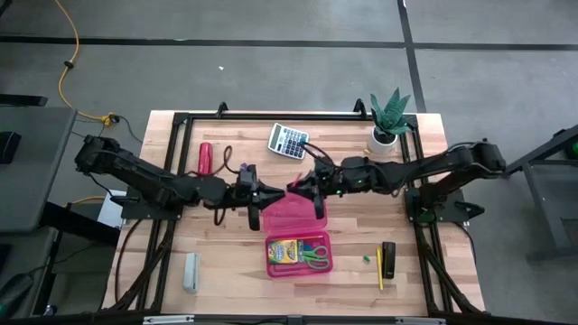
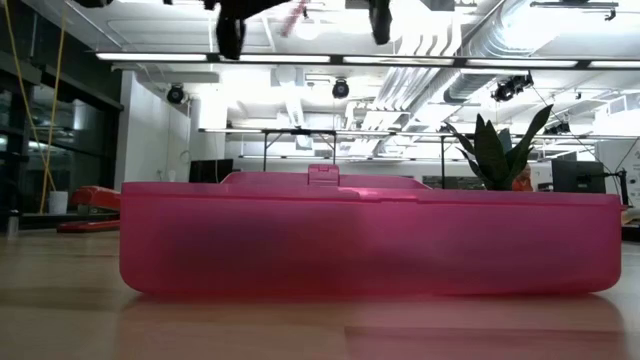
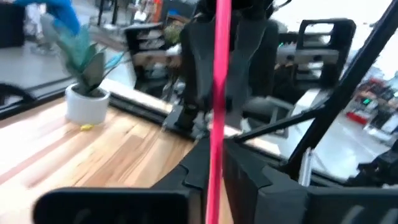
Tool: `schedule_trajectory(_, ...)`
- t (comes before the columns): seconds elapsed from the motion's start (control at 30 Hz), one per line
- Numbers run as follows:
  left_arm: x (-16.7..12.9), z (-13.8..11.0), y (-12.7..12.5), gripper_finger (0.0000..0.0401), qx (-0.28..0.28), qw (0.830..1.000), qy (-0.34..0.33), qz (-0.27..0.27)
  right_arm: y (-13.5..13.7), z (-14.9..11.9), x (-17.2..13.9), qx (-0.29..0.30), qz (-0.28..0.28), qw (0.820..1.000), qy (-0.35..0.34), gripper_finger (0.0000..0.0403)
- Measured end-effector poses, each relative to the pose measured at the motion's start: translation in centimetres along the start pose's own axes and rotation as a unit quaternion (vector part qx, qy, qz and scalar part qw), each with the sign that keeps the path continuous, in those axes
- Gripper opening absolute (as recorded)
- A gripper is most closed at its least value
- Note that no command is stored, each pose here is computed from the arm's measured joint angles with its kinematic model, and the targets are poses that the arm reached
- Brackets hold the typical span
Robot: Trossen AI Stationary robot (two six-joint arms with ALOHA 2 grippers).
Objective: Pack school essentials
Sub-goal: Put the pink pencil into the pink supply box
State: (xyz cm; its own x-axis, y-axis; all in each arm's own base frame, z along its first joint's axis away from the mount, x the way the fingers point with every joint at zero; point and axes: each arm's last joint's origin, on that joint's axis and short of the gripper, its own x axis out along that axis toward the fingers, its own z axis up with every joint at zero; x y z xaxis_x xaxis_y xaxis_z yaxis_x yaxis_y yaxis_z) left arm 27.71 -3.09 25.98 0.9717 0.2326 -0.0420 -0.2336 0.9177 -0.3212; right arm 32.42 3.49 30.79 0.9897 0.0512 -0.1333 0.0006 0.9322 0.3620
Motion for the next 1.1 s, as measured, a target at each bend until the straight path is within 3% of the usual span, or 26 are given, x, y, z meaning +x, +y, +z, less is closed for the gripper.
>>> schedule_trajectory(0.3,-6.1,4.5,1.2,0.0114,0.001,1.000,0.024,0.010,0.3,1.9,-6.3,-0.049,-0.031,0.995,0.080,0.0003)
schedule_trajectory(0.47,-9.1,6.3,1.3,0.0135,-0.019,0.999,0.008,-0.032,1.1,0.4,-8.1,-0.046,-0.011,0.990,0.132,0.0002)
schedule_trajectory(0.6,-10.1,6.8,1.4,0.0137,-0.015,0.999,-0.004,-0.034,1.5,-0.6,-8.3,-0.033,-0.008,0.989,0.145,0.0002)
schedule_trajectory(0.73,-10.1,6.9,1.5,0.0138,-0.012,1.000,-0.012,-0.015,1.6,-0.8,-7.5,0.000,-0.005,0.990,0.138,0.0001)
schedule_trajectory(0.8,-10.0,6.9,1.6,0.0138,-0.011,1.000,-0.013,-0.007,1.7,-1.5,-6.3,0.015,0.015,0.986,0.167,0.0001)
schedule_trajectory(0.93,-9.7,6.6,1.6,0.0138,-0.007,1.000,-0.008,0.006,1.9,-3.9,-3.3,0.020,0.037,0.967,0.250,0.0001)
schedule_trajectory(1.1,-9.5,6.4,1.6,0.0138,-0.005,1.000,-0.003,0.008,2.4,-6.4,0.8,-0.016,0.062,0.943,0.325,0.0000)
